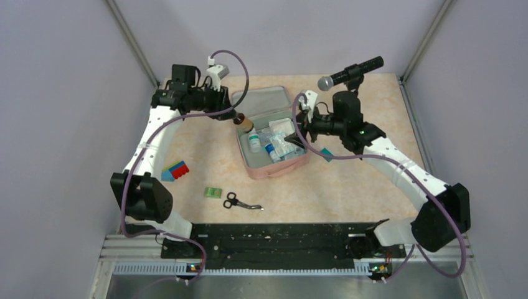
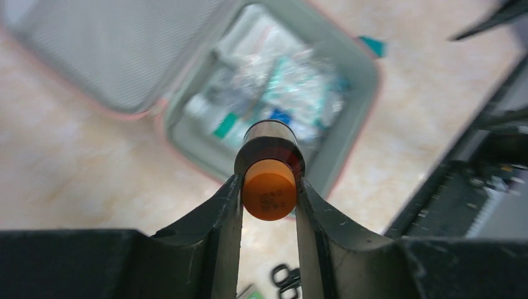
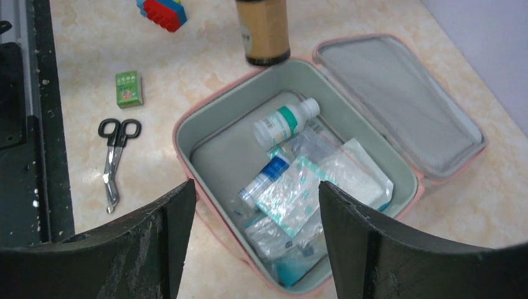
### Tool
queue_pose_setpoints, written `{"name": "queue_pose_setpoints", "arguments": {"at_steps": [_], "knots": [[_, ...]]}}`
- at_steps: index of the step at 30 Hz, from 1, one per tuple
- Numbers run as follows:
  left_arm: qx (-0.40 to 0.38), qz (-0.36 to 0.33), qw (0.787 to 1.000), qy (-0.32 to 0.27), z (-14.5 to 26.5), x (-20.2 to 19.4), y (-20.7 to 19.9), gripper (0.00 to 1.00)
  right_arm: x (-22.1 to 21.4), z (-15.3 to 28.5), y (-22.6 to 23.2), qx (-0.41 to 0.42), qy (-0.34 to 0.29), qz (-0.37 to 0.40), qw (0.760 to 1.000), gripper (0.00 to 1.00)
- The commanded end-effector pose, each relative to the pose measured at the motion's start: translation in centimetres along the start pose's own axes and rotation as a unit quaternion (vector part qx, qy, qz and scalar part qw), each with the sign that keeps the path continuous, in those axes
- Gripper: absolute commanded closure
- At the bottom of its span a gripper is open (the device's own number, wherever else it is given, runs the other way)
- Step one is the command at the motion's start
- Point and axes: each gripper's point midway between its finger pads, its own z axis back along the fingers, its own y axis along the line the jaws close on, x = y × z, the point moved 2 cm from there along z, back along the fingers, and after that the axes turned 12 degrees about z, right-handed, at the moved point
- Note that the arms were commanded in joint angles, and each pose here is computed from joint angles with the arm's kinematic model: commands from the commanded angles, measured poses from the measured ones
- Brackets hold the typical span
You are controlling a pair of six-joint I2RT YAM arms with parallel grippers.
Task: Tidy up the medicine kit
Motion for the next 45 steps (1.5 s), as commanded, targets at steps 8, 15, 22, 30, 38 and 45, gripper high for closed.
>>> {"name": "queue_pose_setpoints", "arguments": {"at_steps": [8, 15, 22, 30, 38, 45], "knots": [[-0.31, 0.021, 0.951, 0.003, 1.5, 0.9, -9.3, 1.0, 7.6, -5.7, -0.7, 0.043, -0.118, 0.055, 0.991, 0.27], [-0.332, 0.034, 0.943, 0.018, 1.4, 0.1, -10.2, 1.0, 7.4, -7.7, 0.3, 0.068, -0.123, 0.046, 0.989, 0.28], [-0.323, 0.042, 0.945, 0.025, 0.6, -0.3, -10.0, 1.0, 6.9, -9.0, -0.4, 0.052, -0.112, 0.029, 0.992, 0.54], [-0.21, 0.087, 0.974, -0.01, -0.7, 1.1, -6.5, 0.54, 3.9, -9.1, 0.1, 0.028, -0.075, -0.039, 0.996, 0.67], [0.057, 0.115, 0.987, -0.1, 1.9, 3.7, 3.5, 0.42, -3.1, -10.1, 3.0, 0.01, -0.011, -0.227, 0.974, 0.71], [0.109, 0.186, 0.969, -0.123, 4.6, 1.4, 7.4, 0.43, -5.6, -11.8, 2.7, -0.015, 0.019, -0.313, 0.95, 0.75]]}}
